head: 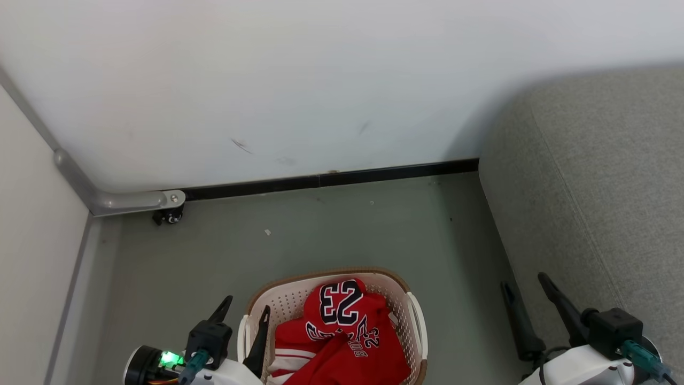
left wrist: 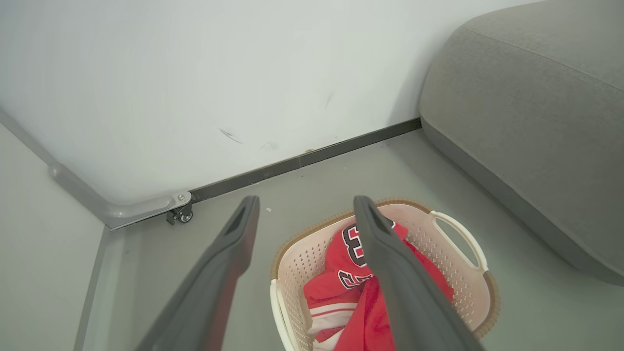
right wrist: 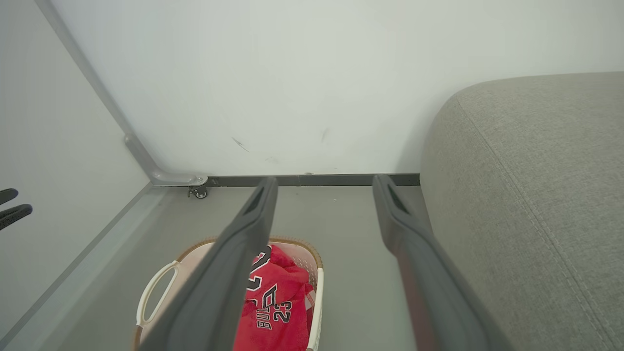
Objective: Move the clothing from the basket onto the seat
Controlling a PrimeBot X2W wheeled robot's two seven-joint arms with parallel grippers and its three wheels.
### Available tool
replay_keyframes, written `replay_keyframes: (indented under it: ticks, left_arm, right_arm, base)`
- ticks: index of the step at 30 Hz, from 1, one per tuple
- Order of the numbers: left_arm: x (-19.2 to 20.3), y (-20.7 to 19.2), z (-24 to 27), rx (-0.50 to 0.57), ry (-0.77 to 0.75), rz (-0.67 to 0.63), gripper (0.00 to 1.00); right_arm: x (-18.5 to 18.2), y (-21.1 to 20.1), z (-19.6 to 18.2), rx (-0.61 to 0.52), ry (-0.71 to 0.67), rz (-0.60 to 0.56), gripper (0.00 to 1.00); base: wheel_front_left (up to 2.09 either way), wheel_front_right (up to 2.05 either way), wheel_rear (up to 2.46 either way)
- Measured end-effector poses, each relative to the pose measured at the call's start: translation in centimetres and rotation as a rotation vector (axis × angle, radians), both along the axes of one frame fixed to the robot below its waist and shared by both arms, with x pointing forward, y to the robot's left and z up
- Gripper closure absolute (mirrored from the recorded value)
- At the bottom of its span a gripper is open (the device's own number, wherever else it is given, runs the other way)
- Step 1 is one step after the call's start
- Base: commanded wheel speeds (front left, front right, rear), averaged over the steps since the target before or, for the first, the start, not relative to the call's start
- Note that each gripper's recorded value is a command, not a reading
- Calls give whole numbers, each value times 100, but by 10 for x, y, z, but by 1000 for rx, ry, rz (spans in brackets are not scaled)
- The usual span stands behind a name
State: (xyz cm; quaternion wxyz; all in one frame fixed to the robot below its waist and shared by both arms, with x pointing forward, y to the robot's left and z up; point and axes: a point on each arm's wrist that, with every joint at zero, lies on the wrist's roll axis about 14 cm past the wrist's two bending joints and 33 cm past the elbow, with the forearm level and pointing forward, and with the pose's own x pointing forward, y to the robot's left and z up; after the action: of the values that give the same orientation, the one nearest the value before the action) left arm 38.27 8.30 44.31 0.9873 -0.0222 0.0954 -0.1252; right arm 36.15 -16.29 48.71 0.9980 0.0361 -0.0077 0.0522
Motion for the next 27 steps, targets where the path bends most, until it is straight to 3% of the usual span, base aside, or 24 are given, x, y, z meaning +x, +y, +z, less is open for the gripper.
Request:
replay_keyframes:
  ticks: [12,27]
  left_arm:
    - [12,-36,-29,39,87,-139,0]
    - [50,-76,-59,42,137,-255,0]
  right_arm:
    - [8,-13,-8,-3,21,-41,0]
    - [54,-21,0,-2,-26,-57,0]
  base:
    - [0,0,0]
    - [0,0,0]
